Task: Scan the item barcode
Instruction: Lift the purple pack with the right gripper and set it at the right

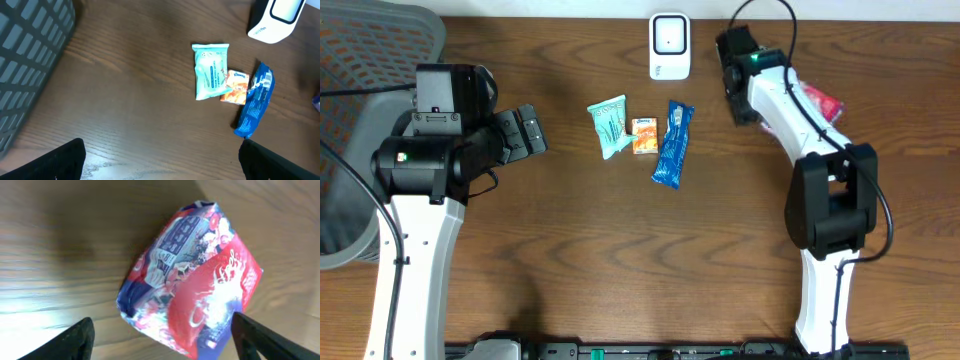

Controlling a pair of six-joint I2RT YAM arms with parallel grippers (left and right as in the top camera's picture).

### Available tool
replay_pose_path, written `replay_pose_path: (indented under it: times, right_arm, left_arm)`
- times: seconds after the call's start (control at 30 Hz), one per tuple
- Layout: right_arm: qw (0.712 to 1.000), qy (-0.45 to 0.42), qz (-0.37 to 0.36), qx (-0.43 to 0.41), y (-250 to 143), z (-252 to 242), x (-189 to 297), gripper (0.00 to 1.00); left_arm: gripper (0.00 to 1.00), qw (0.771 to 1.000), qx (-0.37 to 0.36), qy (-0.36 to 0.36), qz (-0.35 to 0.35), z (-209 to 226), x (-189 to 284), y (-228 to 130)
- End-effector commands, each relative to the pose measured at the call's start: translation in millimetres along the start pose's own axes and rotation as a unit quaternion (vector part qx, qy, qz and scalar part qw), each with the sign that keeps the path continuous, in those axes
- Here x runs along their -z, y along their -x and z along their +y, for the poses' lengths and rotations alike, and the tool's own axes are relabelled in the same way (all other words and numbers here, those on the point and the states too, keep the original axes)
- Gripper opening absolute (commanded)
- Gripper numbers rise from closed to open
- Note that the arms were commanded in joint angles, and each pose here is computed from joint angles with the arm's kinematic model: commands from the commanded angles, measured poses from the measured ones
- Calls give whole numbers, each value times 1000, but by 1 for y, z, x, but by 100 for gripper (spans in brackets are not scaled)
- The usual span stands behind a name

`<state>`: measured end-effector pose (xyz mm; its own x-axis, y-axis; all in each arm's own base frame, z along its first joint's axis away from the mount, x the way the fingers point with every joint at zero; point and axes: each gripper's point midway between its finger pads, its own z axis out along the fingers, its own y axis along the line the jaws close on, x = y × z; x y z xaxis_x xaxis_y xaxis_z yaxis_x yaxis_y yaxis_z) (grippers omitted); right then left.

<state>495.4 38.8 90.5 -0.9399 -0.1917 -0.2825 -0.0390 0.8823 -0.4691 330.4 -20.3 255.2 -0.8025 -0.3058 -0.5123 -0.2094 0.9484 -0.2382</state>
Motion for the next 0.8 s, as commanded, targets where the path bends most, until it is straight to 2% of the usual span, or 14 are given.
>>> replay_pose_path:
  times: [0.0,0.13,0.27,0.33,0.4,0.5,0.63,0.77]
  right_arm:
    - [990,81,-79,-80,33,-48,72,92]
    - [966,212,-48,-139,15,-76,66,98]
    - [930,308,13,-203,-15,-89,28,92]
    - [912,326,50,-246,-34,-94,-1,84]
    - [893,353,72,-270,-49,-90,-26,69]
    - [875,383,75,-286,-57,-80,-47,68]
    - [872,381,60,-300,-68,-68,-79,52]
    - [878,374,31,-299,-72,-59,-101,26]
  left_arm:
    - [98,1000,2,3,-2,2,1,1]
    - [98,1000,2,3,-2,2,1,0]
    - [98,1000,2,3,-2,2,1,0]
    - [98,1000,2,3,-2,2,1,1]
    - [98,1000,2,3,-2,2,1,1]
    - [98,1000,2,3,-2,2,1,1]
    - [98,1000,2,3,-2,2,1,0]
    - [98,1000,2,3,-2,2,1,1]
